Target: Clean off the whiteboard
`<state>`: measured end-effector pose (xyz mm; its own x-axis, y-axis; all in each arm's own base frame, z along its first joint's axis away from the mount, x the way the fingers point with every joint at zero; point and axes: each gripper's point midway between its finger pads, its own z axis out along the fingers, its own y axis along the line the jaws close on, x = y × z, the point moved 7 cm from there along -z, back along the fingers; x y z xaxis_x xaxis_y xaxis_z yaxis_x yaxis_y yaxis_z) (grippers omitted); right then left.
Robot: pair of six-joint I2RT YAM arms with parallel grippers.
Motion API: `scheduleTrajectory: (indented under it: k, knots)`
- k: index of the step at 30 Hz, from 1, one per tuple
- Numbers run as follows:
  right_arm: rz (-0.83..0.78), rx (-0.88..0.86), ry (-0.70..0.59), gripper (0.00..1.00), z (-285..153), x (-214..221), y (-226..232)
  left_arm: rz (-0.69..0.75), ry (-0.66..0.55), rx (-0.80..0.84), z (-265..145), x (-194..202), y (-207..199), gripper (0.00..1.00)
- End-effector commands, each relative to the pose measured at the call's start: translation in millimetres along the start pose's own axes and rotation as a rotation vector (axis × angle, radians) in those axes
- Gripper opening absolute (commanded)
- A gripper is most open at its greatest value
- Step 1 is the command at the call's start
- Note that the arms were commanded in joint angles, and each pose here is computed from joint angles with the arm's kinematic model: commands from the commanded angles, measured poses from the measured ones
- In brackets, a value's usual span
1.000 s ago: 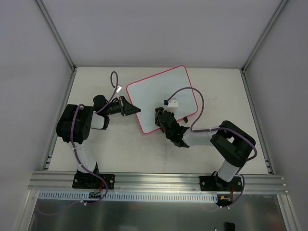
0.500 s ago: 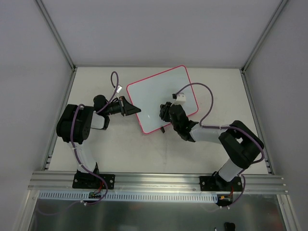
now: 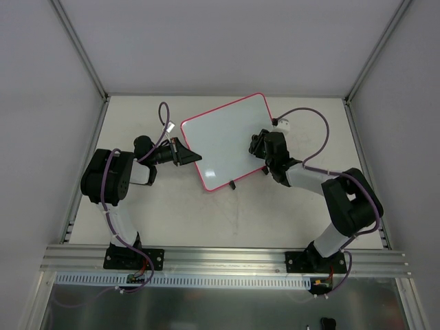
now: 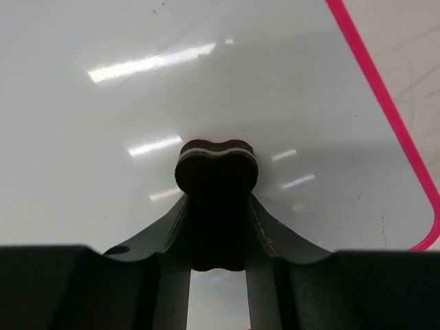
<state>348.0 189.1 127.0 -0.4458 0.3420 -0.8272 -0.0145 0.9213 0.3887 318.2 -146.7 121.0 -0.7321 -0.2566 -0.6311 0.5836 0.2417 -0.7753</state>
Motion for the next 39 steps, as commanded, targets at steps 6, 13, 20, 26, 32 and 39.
scheduleTrajectory:
  k: [6, 13, 20, 26, 32, 39]
  knots:
    - [0.0, 0.072, -0.003, 0.0, 23.3, -16.9, -21.0, 0.428, -0.069, 0.19, 1.2, -24.3, -37.9, 0.0]
    - [-0.002, 0.061, -0.022, 0.0, 28.9, -32.1, -17.7, 0.426, -0.069, 0.189, 1.2, -24.1, -37.4, 0.0]
    - [-0.017, 0.054, -0.053, 0.0, 29.5, -54.2, -13.7, 0.428, -0.07, 0.188, 1.6, -24.7, -36.7, 0.0]
    - [-0.014, 0.042, -0.035, 0.0, 32.1, -56.0, -11.4, 0.423, -0.07, 0.188, 1.5, -24.3, -37.0, 0.0]
    - [0.006, 0.038, 0.007, 0.0, 22.1, -22.4, -19.0, 0.427, -0.071, 0.189, 1.5, -25.1, -37.7, 0.0]
    - [-0.003, 0.022, 0.048, 0.0, 7.1, 16.4, -14.3, 0.427, -0.071, 0.189, 1.5, -25.1, -37.7, 0.0]
